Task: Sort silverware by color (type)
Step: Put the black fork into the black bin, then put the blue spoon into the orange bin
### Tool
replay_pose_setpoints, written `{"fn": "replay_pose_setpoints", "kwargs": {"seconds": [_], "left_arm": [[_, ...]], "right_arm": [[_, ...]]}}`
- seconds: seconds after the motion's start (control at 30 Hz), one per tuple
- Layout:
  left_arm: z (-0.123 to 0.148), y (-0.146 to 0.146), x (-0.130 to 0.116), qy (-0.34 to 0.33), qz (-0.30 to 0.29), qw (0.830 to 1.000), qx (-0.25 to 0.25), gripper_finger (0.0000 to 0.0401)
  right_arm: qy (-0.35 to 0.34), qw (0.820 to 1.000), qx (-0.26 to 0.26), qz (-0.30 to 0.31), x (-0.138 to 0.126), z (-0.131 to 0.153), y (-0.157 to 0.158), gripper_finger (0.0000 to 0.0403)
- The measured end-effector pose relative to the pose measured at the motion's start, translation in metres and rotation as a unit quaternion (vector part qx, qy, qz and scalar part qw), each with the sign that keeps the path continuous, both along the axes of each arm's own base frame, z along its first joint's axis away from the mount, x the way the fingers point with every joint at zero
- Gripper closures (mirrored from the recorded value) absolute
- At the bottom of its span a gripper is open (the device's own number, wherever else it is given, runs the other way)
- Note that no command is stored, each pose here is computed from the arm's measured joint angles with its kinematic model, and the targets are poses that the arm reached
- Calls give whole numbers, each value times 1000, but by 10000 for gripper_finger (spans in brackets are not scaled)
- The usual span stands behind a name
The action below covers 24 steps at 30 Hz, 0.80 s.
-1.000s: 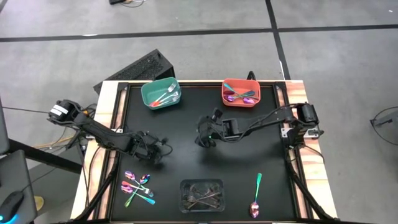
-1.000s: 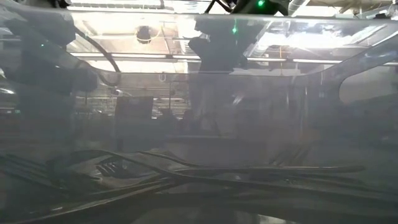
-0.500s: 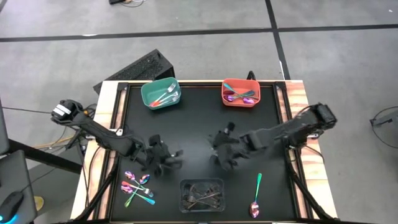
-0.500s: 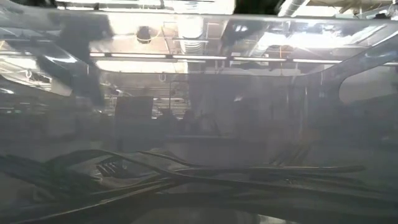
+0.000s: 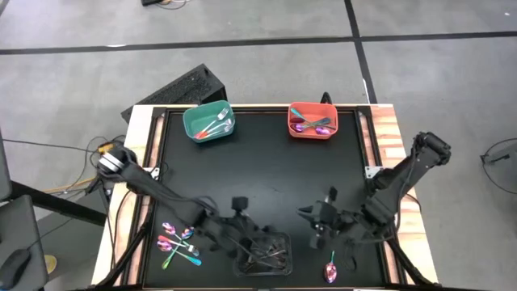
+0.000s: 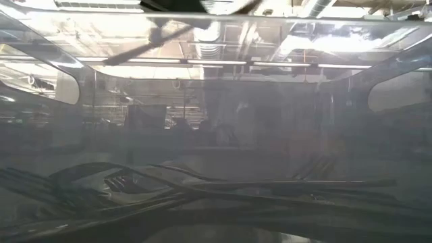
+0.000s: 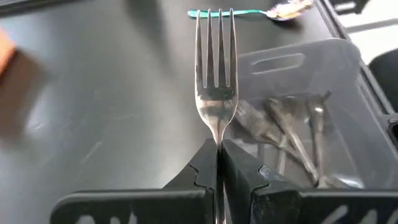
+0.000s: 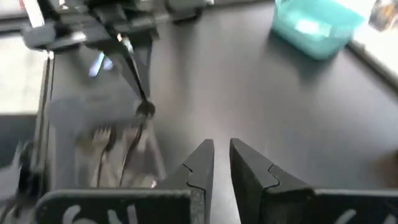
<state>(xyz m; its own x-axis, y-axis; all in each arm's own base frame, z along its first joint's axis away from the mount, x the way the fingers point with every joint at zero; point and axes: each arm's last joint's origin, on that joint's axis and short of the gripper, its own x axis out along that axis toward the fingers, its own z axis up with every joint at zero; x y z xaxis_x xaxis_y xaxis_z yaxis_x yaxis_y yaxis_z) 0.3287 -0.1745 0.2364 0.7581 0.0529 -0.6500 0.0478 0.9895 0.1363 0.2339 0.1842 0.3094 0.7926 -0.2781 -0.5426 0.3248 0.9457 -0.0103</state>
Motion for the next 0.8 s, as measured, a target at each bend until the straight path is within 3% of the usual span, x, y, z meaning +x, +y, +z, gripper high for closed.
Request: {"fn": "replay_pose_setpoints", "kwargs": {"seconds": [0.17,0.37,0.5,0.67,0.8], "left_arm": [[-10,-14,26,35,-16,999,-6,400],[-16,-21,35,48,-29,997,-46,398],[-18,-22,34,58,-33,996,-65,372],[-17,-29,33,55,-58,994,-78,308],[-16,-33,31,55,-68,993,-77,266]], "right_arm": [[72,993,77,-51,-23,-10,-1,333],[158,975,117,-106,-40,-22,-2,332],[245,959,127,-62,-42,-30,5,320],[318,943,101,4,-33,-53,22,268],[421,899,75,98,-28,-84,41,228]]}}
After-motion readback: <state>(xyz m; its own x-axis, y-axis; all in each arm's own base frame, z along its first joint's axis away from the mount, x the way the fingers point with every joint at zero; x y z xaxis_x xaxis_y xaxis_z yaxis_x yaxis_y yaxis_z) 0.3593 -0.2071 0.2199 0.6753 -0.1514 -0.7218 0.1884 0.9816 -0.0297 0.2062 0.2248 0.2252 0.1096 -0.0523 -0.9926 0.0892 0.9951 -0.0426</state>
